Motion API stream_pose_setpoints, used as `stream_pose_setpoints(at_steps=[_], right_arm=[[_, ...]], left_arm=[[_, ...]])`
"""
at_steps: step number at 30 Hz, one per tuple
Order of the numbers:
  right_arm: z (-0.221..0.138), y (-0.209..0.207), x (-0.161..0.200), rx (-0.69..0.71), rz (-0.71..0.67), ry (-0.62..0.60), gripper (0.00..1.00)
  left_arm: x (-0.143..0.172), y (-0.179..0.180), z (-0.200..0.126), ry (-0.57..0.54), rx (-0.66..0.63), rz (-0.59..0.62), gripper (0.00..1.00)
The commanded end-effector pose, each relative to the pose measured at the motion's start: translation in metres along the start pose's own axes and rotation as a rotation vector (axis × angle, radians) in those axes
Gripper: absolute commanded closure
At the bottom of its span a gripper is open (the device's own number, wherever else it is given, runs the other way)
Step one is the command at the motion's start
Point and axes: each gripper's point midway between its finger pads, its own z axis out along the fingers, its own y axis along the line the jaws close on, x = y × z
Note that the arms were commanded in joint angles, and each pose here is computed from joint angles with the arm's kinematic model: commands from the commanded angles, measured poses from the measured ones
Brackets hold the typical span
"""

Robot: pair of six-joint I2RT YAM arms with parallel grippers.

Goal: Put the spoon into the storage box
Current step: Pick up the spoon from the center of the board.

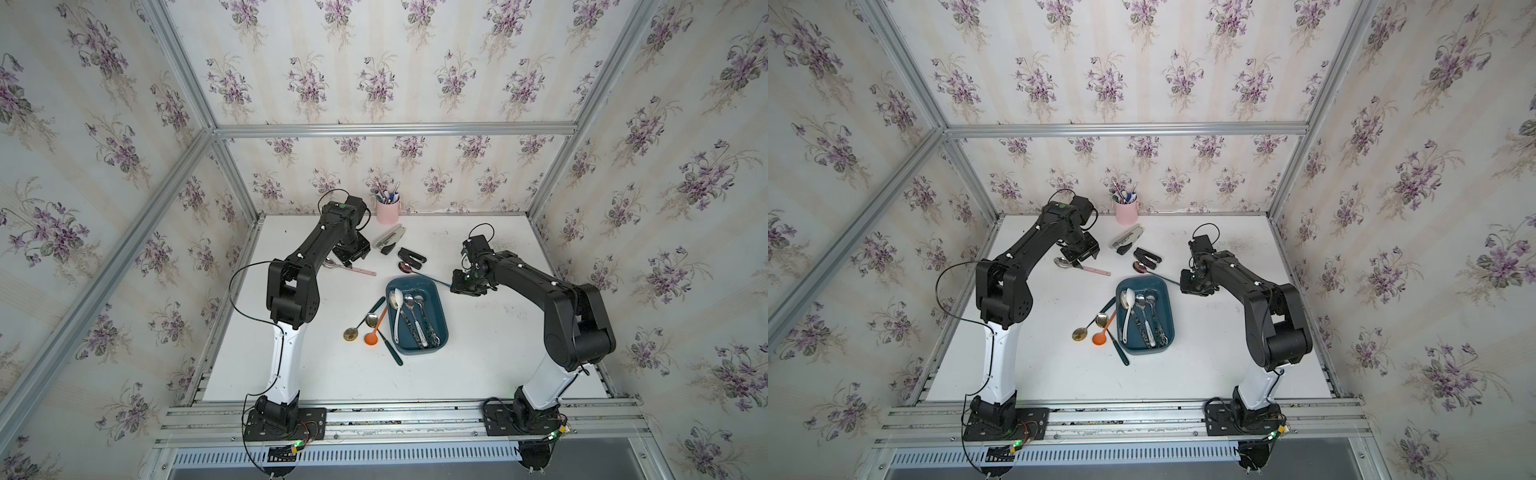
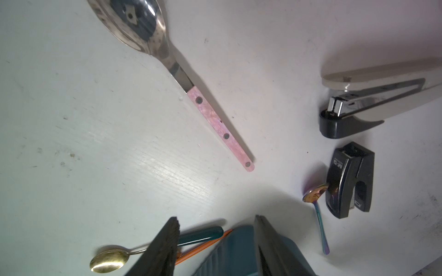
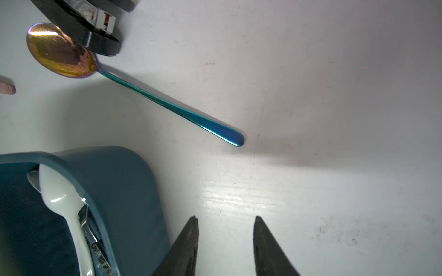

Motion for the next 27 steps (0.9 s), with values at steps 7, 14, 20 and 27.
stream_pose_setpoints(at_steps=[7,14,20,27], right_arm=[[0.010,-0.003,0.002,0.015,-0.017,0.028,0.60],[0.016,-0.003,0.004,0.012,-0.027,0.045,0.60],[0.019,-0.006,0.006,0.019,-0.033,0.049,0.60],[0.021,-0.003,0.006,0.006,-0.035,0.055,0.60]], left_arm=[[-0.015,0.001,0.032,-0.001,-0.039,-0.240,0.42],[-0.025,0.008,0.053,-0.032,-0.097,-0.312,0.43],[-0.031,0.022,0.068,-0.069,-0.168,-0.328,0.44],[-0.047,0.019,0.073,-0.129,-0.172,-0.325,0.48]])
